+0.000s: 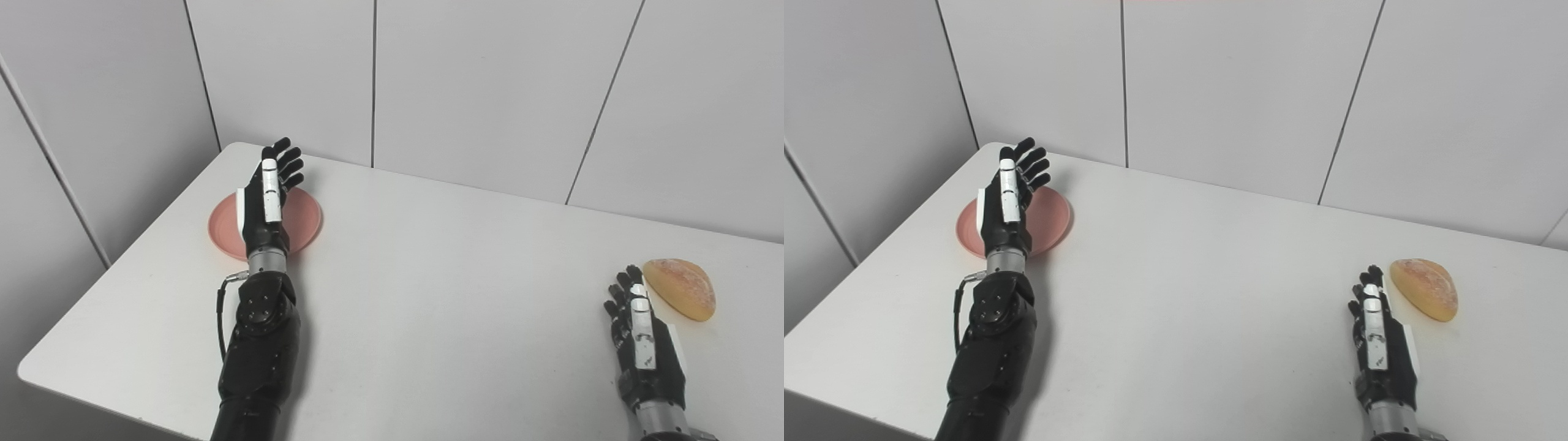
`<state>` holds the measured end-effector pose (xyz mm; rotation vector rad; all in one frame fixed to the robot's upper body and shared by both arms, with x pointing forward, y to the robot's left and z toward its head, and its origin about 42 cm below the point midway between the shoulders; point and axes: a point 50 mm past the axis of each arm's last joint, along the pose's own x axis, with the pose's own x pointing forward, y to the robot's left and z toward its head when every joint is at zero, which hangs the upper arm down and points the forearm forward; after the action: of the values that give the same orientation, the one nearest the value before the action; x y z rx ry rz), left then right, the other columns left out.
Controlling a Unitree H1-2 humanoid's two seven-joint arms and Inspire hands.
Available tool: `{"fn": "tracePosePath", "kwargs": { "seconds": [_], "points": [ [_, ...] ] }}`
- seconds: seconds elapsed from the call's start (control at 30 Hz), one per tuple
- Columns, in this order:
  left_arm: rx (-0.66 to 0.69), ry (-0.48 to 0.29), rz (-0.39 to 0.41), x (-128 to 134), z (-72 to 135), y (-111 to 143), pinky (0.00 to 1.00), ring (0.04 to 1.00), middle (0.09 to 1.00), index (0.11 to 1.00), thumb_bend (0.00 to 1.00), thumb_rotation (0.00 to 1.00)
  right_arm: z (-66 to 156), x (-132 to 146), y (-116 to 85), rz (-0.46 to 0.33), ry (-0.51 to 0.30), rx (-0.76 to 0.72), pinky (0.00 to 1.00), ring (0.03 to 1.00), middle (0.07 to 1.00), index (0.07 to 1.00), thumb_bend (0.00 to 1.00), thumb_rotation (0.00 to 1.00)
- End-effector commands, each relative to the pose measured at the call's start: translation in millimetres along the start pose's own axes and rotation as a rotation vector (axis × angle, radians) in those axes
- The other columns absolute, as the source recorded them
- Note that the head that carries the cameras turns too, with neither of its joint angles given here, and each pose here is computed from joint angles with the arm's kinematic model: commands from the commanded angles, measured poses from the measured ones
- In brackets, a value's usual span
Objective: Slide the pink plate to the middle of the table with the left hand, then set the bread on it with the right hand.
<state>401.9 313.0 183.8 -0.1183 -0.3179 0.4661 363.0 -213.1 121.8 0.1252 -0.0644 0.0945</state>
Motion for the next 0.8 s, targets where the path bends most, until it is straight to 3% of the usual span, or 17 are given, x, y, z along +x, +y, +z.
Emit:
{"fn": "tracePosePath", "kwargs": {
  "seconds": [0.0, 0.3, 0.57, 0.77],
  "points": [
    [-0.011, -0.123, 0.033, 20.0, 29.2, 1.4, 0.76, 0.78, 0.771, 0.75, 0.66, 1.0, 9.5, 2.7, -0.3, 0.011, -0.061, 0.0, 1.0, 1.0, 1.0, 1.0, 0.52, 0.92],
    [-0.007, -0.125, 0.182, 30.4, 32.0, 45.5, 0.8, 0.788, 0.772, 0.756, 0.61, 1.0, 10.3, 2.5, -2.6, 0.011, -0.051, 0.006, 1.0, 1.0, 1.0, 1.0, 0.54, 0.91],
    [0.065, -0.141, 0.249, 33.2, 25.8, 74.6, 0.83, 0.814, 0.801, 0.791, 0.58, 1.0, 10.3, 2.1, -4.2, 0.01, -0.054, 0.005, 1.0, 1.0, 1.0, 1.0, 0.55, 0.92],
    [0.091, -0.111, 0.3, 32.3, 16.6, 88.3, 0.84, 0.817, 0.806, 0.798, 0.56, 1.0, 10.8, 1.6, -4.5, 0.009, -0.058, 0.016, 1.0, 1.0, 1.0, 1.0, 0.55, 0.9]
  ]
}}
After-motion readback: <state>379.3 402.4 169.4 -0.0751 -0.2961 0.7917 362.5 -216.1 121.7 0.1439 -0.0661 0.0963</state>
